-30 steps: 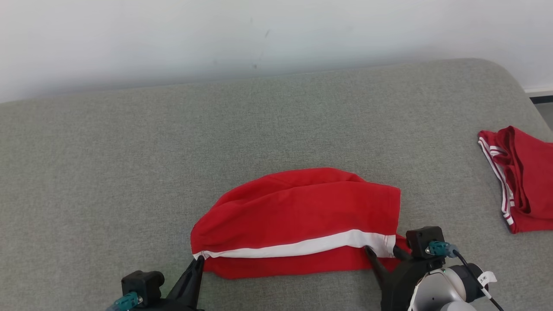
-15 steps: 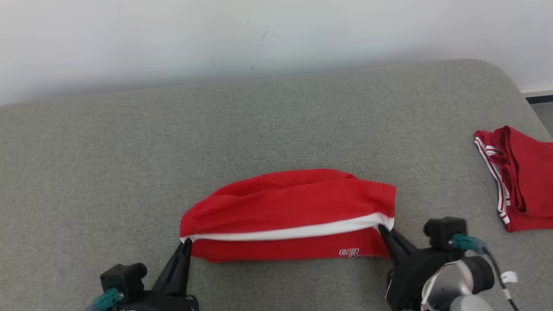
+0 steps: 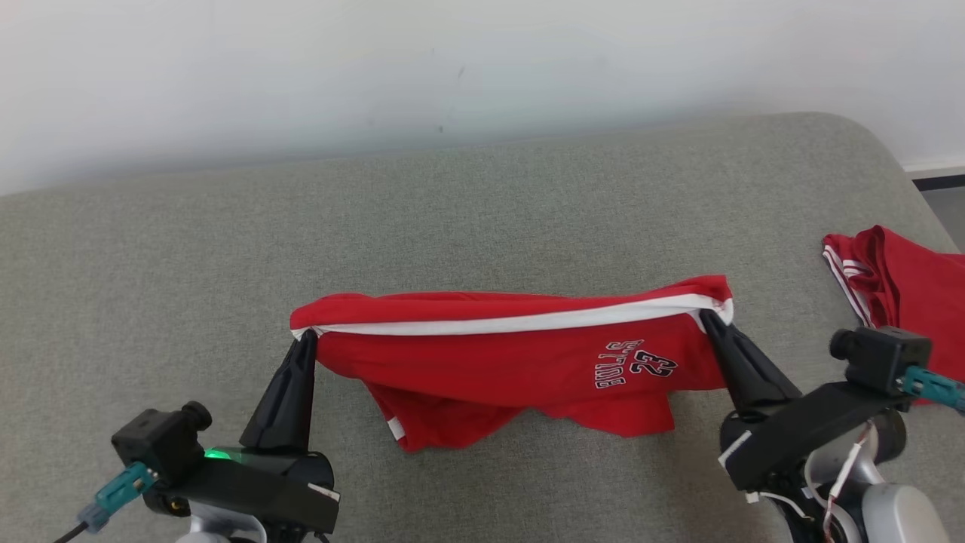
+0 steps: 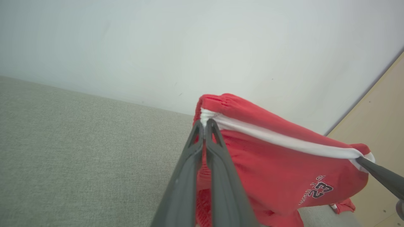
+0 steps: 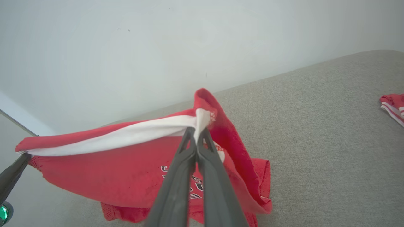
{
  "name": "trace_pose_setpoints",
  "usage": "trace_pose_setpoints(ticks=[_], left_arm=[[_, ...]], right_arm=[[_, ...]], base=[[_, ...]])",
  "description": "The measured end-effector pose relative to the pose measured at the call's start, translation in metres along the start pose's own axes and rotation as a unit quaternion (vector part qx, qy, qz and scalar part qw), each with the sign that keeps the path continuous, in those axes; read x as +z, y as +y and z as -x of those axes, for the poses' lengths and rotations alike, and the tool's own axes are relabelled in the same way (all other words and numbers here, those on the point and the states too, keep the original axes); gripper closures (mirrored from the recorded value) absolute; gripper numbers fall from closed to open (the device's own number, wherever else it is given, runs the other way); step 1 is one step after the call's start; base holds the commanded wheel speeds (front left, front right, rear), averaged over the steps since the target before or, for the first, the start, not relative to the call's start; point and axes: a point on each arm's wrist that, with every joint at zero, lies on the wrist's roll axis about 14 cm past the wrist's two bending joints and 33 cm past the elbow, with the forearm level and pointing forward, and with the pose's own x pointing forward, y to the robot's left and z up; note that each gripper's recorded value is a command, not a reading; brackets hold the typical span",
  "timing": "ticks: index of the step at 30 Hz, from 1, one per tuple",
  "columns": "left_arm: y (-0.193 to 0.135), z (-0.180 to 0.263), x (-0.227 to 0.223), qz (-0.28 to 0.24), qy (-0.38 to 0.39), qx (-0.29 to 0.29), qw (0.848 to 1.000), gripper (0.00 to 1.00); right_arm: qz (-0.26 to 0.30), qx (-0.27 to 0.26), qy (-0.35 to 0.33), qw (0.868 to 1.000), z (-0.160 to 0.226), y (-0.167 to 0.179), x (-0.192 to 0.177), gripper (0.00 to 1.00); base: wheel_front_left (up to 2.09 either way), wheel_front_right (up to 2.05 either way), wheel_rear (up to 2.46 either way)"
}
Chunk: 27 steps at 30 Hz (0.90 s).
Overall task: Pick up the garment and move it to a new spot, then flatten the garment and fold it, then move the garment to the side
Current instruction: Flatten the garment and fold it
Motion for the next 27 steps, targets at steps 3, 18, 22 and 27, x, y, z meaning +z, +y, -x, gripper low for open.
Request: trace_pose_setpoints(ticks=[3,18,22,27], left_arm=[[-0.001,0.002,-0.003,-0.013,0.013,-0.001,1.0,1.0],[-0.026,-0.001,0.017,0.004,-0.006,-0.039,0.999,1.0],[-0.055,-0.028,0.063,-0.013,-0.041,-0.104,0.994,1.0],[-0.085,-0.051,0.114,-0.04,-0.08,-0.157,0.984,1.0]], right_arm=[[-0.001,-0.016,0.002,1.0,0.005,-0.011,-0.001,1.0],[-0.043,0.021,-0.093,0.995,0.013,0.008,0.053,1.0],[-0.006,0.065,-0.145,0.987,0.005,0.03,0.1,1.0],[0.049,0.087,-0.187,0.977,-0.003,0.045,0.142,1.0]], base=[[0.0,0.0,0.0],[0.0,0.0,0.0],[0.0,0.0,0.0],[0.0,0.0,0.0]])
